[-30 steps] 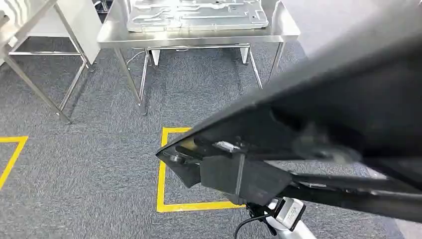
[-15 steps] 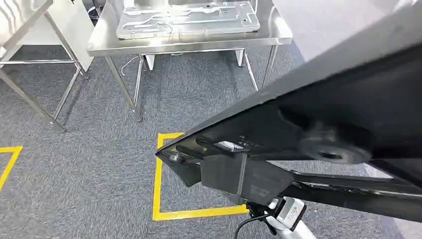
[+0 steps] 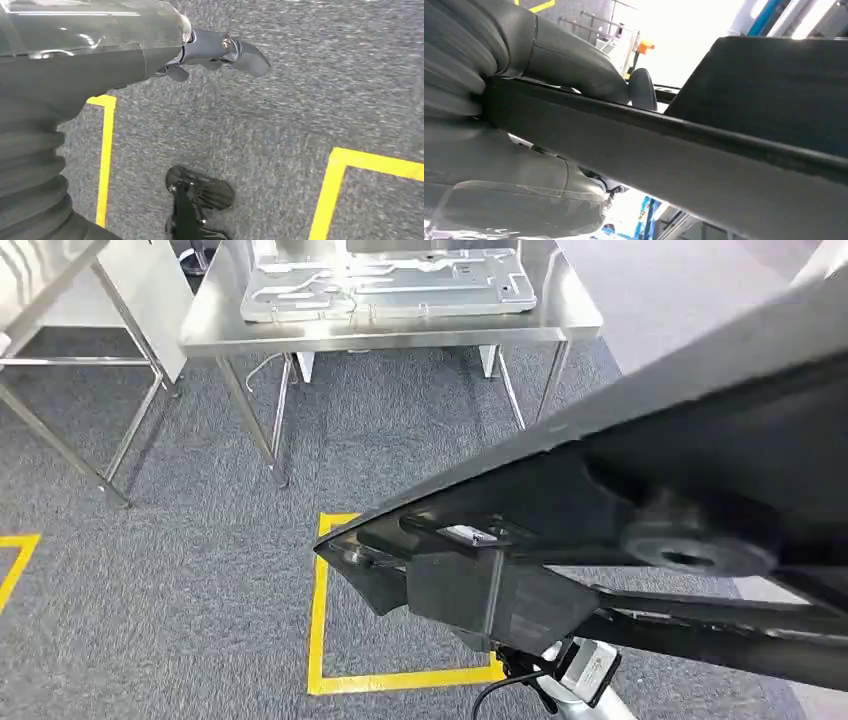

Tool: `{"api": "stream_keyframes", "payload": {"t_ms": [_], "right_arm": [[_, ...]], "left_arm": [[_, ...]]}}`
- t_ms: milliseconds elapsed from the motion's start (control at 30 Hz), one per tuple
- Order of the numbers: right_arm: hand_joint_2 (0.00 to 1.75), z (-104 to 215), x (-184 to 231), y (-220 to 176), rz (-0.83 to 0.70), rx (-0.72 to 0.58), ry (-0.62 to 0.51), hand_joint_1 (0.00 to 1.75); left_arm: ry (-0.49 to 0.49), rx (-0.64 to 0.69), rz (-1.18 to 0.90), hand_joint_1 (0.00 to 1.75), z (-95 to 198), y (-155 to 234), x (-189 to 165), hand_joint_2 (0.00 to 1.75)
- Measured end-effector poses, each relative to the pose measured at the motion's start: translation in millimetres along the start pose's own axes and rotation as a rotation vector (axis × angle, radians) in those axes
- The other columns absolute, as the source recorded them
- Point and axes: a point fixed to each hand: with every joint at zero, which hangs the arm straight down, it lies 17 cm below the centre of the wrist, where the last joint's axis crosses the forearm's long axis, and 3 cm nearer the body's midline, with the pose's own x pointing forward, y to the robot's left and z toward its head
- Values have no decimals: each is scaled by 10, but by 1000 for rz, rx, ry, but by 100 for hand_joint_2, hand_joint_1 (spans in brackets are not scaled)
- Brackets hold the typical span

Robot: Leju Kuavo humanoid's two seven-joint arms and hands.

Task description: Take the parts from the cabinet and place them on the table.

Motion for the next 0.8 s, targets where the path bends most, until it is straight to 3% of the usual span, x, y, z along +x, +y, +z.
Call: {"api": "stream_keyframes", "payload": {"t_ms": [433,800], "right_arm": [[175,-11,24,27,8,12,-6,175],[175,-12,-49,-110,127,-46,22,175]], "left_arm": [[-1,2,15,0,-4,7,15,175],[1,10,36,0,-3,49,2,175]]}}
